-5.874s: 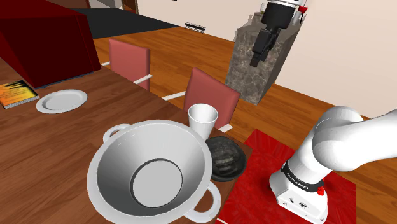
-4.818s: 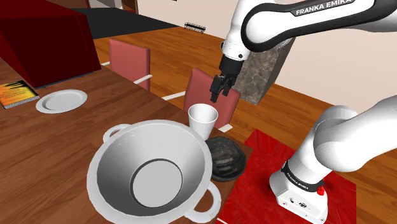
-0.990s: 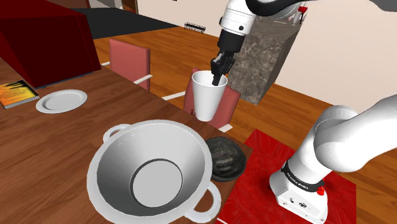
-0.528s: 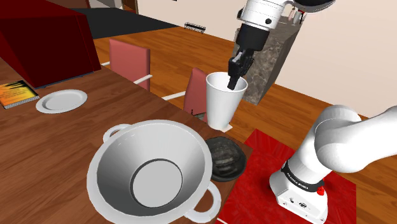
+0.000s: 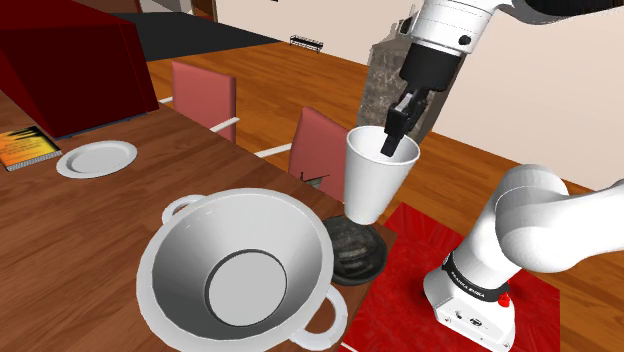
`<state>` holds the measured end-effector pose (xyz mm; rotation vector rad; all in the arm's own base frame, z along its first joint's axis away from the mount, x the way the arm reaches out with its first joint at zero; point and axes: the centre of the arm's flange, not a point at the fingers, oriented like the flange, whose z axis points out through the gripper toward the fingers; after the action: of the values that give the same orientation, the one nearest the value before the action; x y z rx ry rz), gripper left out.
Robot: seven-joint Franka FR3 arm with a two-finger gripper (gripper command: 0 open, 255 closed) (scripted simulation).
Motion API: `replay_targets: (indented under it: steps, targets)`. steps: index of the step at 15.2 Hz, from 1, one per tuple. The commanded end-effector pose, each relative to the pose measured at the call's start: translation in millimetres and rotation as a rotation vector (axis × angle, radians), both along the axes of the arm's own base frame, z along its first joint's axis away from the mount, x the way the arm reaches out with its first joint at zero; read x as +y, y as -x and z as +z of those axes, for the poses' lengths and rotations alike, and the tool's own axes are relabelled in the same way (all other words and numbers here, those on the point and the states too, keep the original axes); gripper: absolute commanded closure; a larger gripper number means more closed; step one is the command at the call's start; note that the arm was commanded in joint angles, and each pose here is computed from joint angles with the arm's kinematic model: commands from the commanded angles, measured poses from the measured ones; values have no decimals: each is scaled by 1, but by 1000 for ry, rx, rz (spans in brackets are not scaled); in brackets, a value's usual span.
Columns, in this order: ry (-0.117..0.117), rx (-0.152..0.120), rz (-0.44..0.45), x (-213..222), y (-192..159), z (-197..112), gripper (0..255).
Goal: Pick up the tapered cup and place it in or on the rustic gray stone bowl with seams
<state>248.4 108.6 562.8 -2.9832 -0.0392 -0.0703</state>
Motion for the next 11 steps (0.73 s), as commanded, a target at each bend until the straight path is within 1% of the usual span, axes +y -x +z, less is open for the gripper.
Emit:
replay_targets:
  steps: [1, 11]
  targets:
    - [0, 0, 0, 0, 1, -10, 255]
    - [0, 0, 0, 0, 1, -63, 255]
